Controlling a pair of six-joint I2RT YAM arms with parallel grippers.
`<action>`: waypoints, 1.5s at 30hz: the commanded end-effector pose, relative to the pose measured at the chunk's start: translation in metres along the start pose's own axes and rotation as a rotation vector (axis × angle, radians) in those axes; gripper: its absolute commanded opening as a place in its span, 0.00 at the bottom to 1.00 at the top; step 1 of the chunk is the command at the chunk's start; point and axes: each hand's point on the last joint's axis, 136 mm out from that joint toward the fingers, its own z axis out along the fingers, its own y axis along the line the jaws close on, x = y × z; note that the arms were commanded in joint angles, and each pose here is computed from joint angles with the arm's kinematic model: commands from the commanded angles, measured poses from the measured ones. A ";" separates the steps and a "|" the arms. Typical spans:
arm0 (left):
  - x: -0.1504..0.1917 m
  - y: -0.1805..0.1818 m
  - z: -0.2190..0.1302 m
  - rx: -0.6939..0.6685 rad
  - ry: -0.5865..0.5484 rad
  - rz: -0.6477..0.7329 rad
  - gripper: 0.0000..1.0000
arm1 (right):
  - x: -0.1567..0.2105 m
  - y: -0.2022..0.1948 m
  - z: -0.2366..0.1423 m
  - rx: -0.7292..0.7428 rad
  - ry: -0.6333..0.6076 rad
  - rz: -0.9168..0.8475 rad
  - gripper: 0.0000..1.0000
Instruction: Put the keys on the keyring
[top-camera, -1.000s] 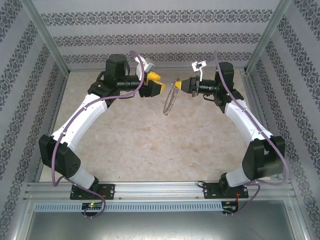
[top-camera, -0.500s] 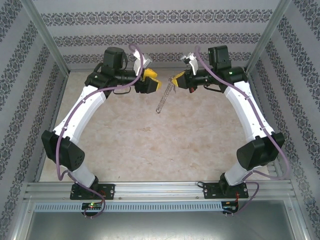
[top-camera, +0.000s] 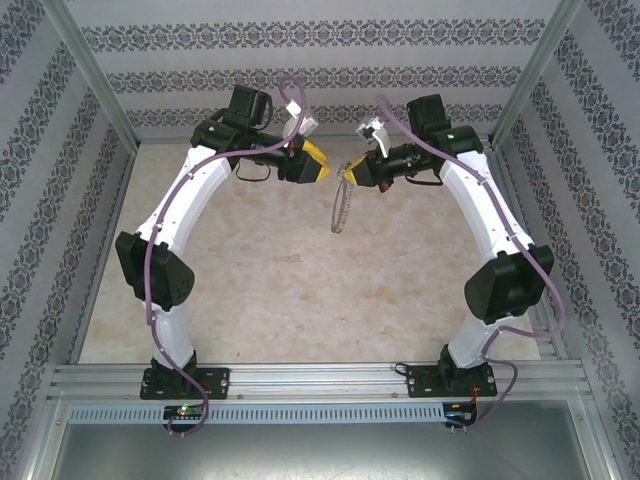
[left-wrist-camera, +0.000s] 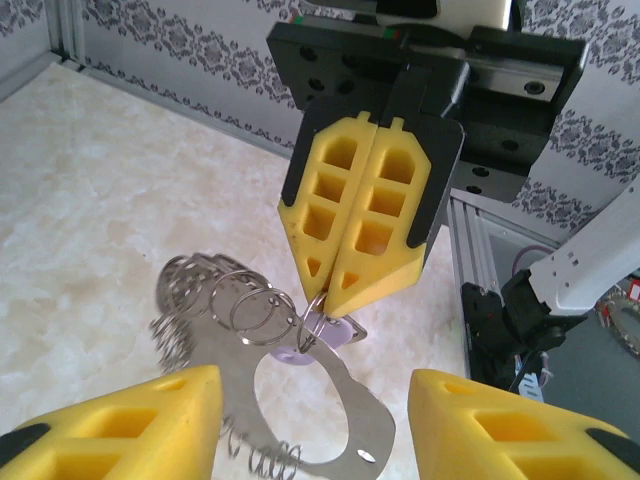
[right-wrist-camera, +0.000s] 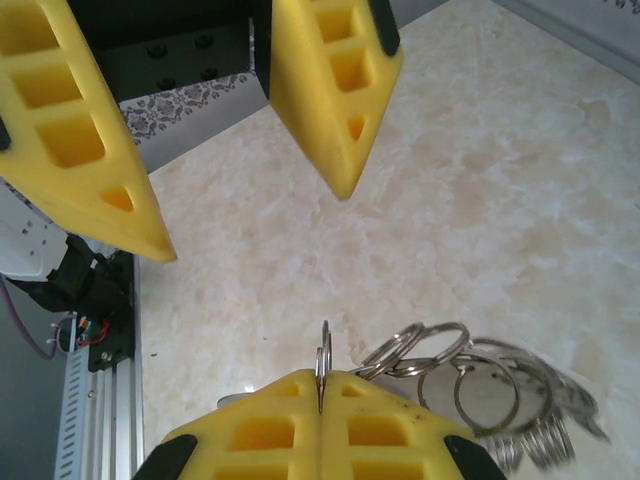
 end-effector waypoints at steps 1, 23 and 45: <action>0.003 -0.006 -0.001 0.051 0.010 -0.002 0.48 | -0.010 0.013 0.004 -0.076 -0.023 -0.039 0.00; 0.016 -0.008 0.010 0.145 0.015 -0.029 0.29 | -0.011 0.021 0.017 -0.178 -0.054 -0.003 0.00; 0.018 -0.017 0.015 0.215 -0.002 -0.038 0.20 | -0.016 0.016 0.017 -0.199 -0.081 0.012 0.00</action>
